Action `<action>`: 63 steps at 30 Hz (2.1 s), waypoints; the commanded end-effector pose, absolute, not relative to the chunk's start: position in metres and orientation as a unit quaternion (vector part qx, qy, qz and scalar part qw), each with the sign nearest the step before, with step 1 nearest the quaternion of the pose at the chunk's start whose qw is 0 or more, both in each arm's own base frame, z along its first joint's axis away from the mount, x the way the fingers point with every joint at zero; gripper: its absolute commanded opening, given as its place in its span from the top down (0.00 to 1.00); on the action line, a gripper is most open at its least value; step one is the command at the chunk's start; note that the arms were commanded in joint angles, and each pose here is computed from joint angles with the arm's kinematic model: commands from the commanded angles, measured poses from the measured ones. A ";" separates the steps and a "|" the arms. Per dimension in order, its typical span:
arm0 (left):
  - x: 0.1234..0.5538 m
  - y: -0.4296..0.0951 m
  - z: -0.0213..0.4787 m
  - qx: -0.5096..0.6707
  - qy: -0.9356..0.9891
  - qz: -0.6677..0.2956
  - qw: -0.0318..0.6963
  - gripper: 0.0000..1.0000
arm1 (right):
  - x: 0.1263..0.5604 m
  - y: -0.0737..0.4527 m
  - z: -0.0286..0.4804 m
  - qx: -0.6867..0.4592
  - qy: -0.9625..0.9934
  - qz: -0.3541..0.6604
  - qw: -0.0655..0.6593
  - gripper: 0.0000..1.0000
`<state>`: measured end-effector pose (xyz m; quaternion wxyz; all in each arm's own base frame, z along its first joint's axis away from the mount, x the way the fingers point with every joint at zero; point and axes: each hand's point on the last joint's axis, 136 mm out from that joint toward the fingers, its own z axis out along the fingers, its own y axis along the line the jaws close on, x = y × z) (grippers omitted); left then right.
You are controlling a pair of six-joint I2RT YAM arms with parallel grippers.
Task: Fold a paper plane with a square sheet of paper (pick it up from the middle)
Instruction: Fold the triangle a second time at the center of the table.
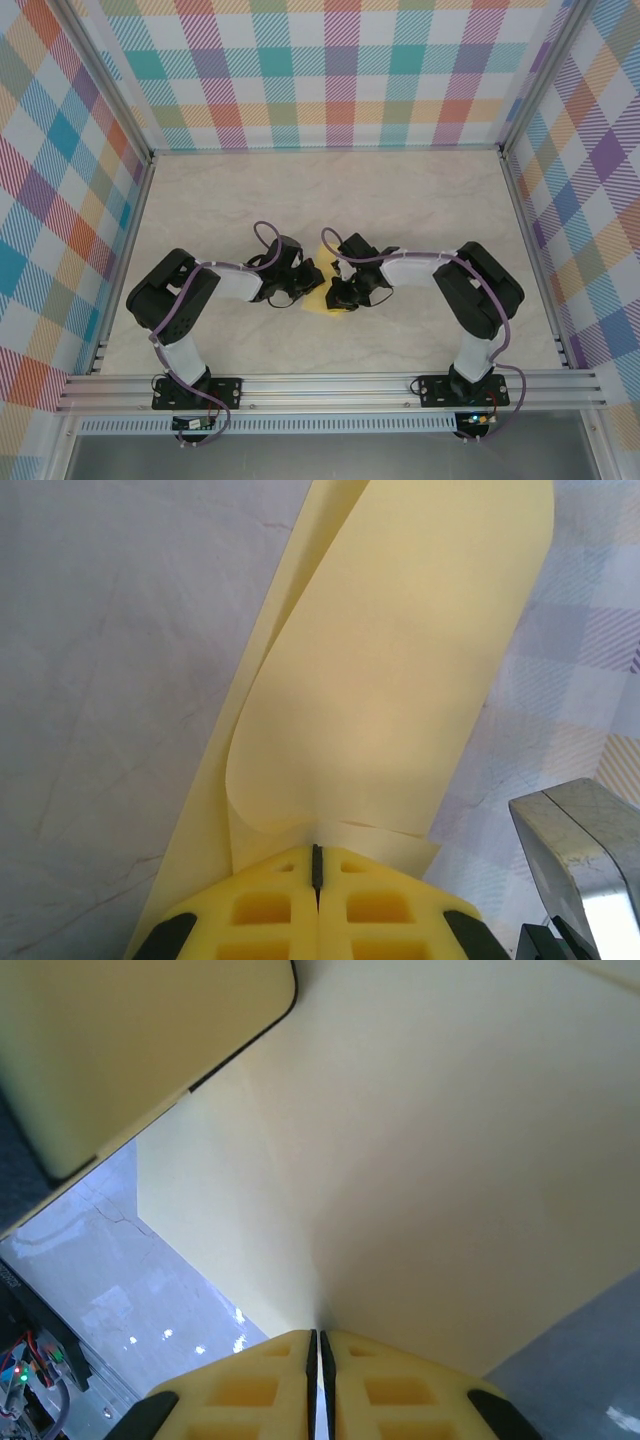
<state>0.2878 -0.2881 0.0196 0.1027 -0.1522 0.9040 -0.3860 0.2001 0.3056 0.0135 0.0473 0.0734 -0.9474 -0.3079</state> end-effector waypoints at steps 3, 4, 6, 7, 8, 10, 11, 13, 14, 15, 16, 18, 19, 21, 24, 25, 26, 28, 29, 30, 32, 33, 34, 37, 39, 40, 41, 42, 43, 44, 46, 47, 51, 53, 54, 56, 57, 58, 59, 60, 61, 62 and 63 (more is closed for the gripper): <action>0.265 -0.273 -0.006 -0.157 0.927 -0.333 0.070 1.00 | 0.171 0.280 -0.003 0.049 -0.956 -0.274 0.091 0.86; 0.265 -0.273 -0.006 -0.157 0.927 -0.333 0.071 1.00 | 0.169 0.279 -0.004 0.049 -0.956 -0.274 0.091 0.86; 0.266 -0.273 -0.006 -0.158 0.927 -0.333 0.071 1.00 | 0.167 0.277 -0.004 0.048 -0.956 -0.275 0.092 0.86; 0.266 -0.273 -0.006 -0.158 0.927 -0.332 0.071 1.00 | 0.166 0.276 -0.005 0.047 -0.956 -0.274 0.092 0.86; 0.266 -0.274 -0.005 -0.157 0.927 -0.334 0.070 1.00 | 0.165 0.275 -0.004 0.047 -0.956 -0.274 0.091 0.85; 0.266 -0.274 -0.006 -0.157 0.927 -0.334 0.071 1.00 | 0.164 0.274 -0.003 0.047 -0.956 -0.275 0.088 0.85; 0.266 -0.274 -0.005 -0.157 0.927 -0.334 0.070 1.00 | 0.164 0.274 -0.002 0.047 -0.956 -0.276 0.087 0.85; 0.266 -0.274 -0.006 -0.156 0.927 -0.334 0.069 1.00 | 0.165 0.274 0.001 0.048 -0.956 -0.279 0.083 0.84; 0.266 -0.275 -0.006 -0.156 0.927 -0.335 0.069 1.00 | 0.165 0.274 0.001 0.049 -0.955 -0.280 0.081 0.84; 0.266 -0.275 -0.006 -0.156 0.927 -0.335 0.069 1.00 | 0.164 0.273 0.001 0.049 -0.956 -0.279 0.082 0.84; 0.266 -0.275 -0.006 -0.156 0.927 -0.335 0.069 1.00 | 0.163 0.272 0.001 0.048 -0.957 -0.276 0.083 0.84; 0.266 -0.275 -0.006 -0.156 0.926 -0.336 0.069 1.00 | 0.160 0.266 -0.003 0.046 -0.959 -0.264 0.087 0.84; 0.266 -0.275 -0.006 -0.155 0.926 -0.336 0.069 1.00 | 0.158 0.263 -0.006 0.043 -0.961 -0.259 0.090 0.84; 0.266 -0.275 -0.005 -0.155 0.926 -0.336 0.070 1.00 | 0.154 0.259 -0.010 0.039 -0.961 -0.256 0.094 0.84; 0.266 -0.275 -0.005 -0.156 0.926 -0.336 0.070 1.00 | 0.148 0.254 -0.012 0.036 -0.962 -0.252 0.097 0.85; 0.266 -0.275 -0.005 -0.156 0.926 -0.336 0.069 1.00 | 0.148 0.252 -0.011 0.036 -0.963 -0.251 0.095 0.85; 0.266 -0.275 -0.005 -0.155 0.926 -0.336 0.069 1.00 | 0.147 0.251 -0.010 0.037 -0.963 -0.250 0.094 0.85; 0.266 -0.275 -0.006 -0.155 0.926 -0.336 0.069 1.00 | 0.146 0.250 -0.007 0.036 -0.963 -0.250 0.090 0.85; 0.266 -0.275 -0.006 -0.156 0.926 -0.336 0.069 1.00 | 0.146 0.249 -0.006 0.037 -0.963 -0.252 0.090 0.85; 0.266 -0.275 -0.006 -0.155 0.926 -0.336 0.069 1.00 | 0.144 0.250 -0.005 0.038 -0.961 -0.258 0.091 0.84; 0.267 -0.275 -0.005 -0.154 0.926 -0.337 0.070 1.00 | 0.141 0.248 -0.005 0.036 -0.961 -0.258 0.094 0.85; 0.266 -0.275 -0.005 -0.154 0.926 -0.337 0.070 1.00 | 0.140 0.248 -0.005 0.035 -0.961 -0.259 0.095 0.84; 0.266 -0.275 -0.006 -0.155 0.926 -0.336 0.069 1.00 | 0.139 0.247 -0.005 0.033 -0.960 -0.261 0.095 0.84; 0.266 -0.276 -0.005 -0.153 0.925 -0.340 0.069 1.00 | 0.144 0.250 0.008 0.032 -0.959 -0.272 0.078 0.84; 0.266 -0.276 -0.004 -0.152 0.925 -0.341 0.070 1.00 | 0.151 0.254 0.024 0.035 -0.956 -0.286 0.052 0.84; 0.266 -0.276 -0.003 -0.151 0.925 -0.341 0.070 1.00 | 0.157 0.256 0.032 0.036 -0.955 -0.291 0.036 0.84; 0.266 -0.277 -0.003 -0.151 0.925 -0.342 0.070 1.00 | 0.163 0.258 0.039 0.035 -0.955 -0.293 0.024 0.84; 0.266 -0.277 -0.002 -0.151 0.925 -0.343 0.069 1.00 | 0.167 0.261 0.045 0.035 -0.954 -0.297 0.016 0.84; 0.266 -0.277 -0.002 -0.151 0.924 -0.344 0.069 1.00 | 0.171 0.266 0.052 0.038 -0.951 -0.307 0.010 0.84; 0.267 -0.278 -0.001 -0.149 0.924 -0.345 0.070 1.00 | 0.174 0.272 0.058 0.040 -0.946 -0.321 0.005 0.84; 0.267 -0.279 0.001 -0.147 0.924 -0.347 0.071 1.00 | 0.182 0.283 0.063 0.038 -0.939 -0.341 -0.001 0.84; 0.267 -0.280 0.002 -0.147 0.923 -0.348 0.071 1.00 | 0.186 0.287 0.063 0.037 -0.938 -0.344 -0.002 0.84; 0.269 -0.283 0.004 -0.144 0.922 -0.352 0.070 1.00 | 0.201 0.302 0.059 0.032 -0.937 -0.347 -0.004 0.84; 0.269 -0.284 0.005 -0.142 0.922 -0.354 0.070 1.00 | 0.205 0.306 0.055 0.031 -0.938 -0.344 0.002 0.84; 0.269 -0.285 0.005 -0.140 0.922 -0.354 0.069 1.00 | 0.205 0.307 0.051 0.029 -0.939 -0.342 0.006 0.84; 0.270 -0.286 0.006 -0.137 0.923 -0.353 0.069 1.00 | 0.205 0.302 0.039 0.025 -0.946 -0.323 0.012 0.84; 0.270 -0.286 0.006 -0.137 0.923 -0.353 0.069 1.00 | 0.204 0.300 0.033 0.024 -0.949 -0.315 0.014 0.84; 0.270 -0.286 0.007 -0.136 0.923 -0.354 0.069 1.00 | 0.203 0.297 0.027 0.021 -0.952 -0.306 0.020 0.85; 0.270 -0.287 0.007 -0.135 0.923 -0.354 0.070 1.00 | 0.201 0.295 0.022 0.021 -0.953 -0.301 0.026 0.85; 0.270 -0.286 0.007 -0.136 0.923 -0.353 0.070 1.00 | 0.199 0.293 0.016 0.023 -0.954 -0.296 0.032 0.85; 0.270 -0.286 0.007 -0.136 0.923 -0.353 0.070 1.00 | 0.197 0.291 0.012 0.021 -0.956 -0.289 0.037 0.86; 0.270 -0.286 0.008 -0.136 0.923 -0.352 0.072 1.00 | 0.194 0.287 0.007 0.019 -0.958 -0.282 0.042 0.87; 0.270 -0.285 0.009 -0.136 0.923 -0.352 0.073 1.00 | 0.192 0.285 0.004 0.018 -0.959 -0.278 0.044 0.87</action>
